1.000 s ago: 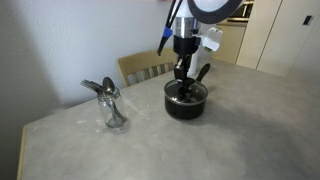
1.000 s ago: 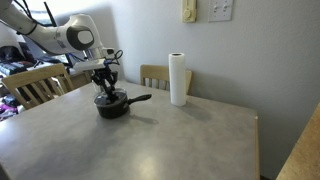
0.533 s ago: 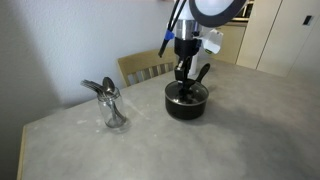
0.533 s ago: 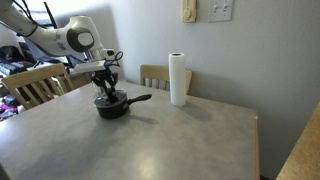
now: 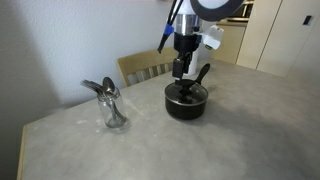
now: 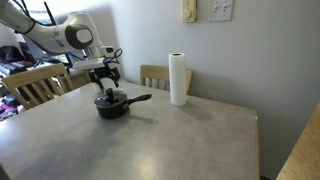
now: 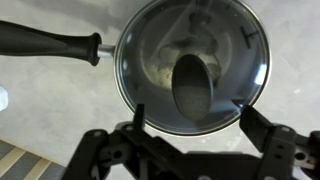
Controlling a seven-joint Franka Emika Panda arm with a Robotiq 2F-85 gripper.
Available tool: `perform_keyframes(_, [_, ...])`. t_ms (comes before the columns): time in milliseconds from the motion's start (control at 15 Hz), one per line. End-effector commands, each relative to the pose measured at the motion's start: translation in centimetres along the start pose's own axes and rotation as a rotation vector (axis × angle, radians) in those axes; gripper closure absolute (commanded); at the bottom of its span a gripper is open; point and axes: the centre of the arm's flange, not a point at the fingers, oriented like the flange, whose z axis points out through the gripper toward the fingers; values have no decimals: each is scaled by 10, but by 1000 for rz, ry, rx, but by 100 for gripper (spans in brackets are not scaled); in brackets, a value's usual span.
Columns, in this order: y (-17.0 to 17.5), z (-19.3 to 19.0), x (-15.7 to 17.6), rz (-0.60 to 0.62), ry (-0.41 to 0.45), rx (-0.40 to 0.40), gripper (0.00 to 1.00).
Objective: Put the lid on the pot
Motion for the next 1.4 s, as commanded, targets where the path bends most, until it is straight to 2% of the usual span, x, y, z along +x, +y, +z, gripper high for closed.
perform_keyframes(0, [-1,-37,-6,41,-3,-3,0])
perform_keyframes(333, [0,-81,-5,83,15,-31,0])
perform_keyframes(600, [1,-101,-5,94,24,-34,0])
perform_keyframes(1333, [3,-100,2,84,50,-40,0])
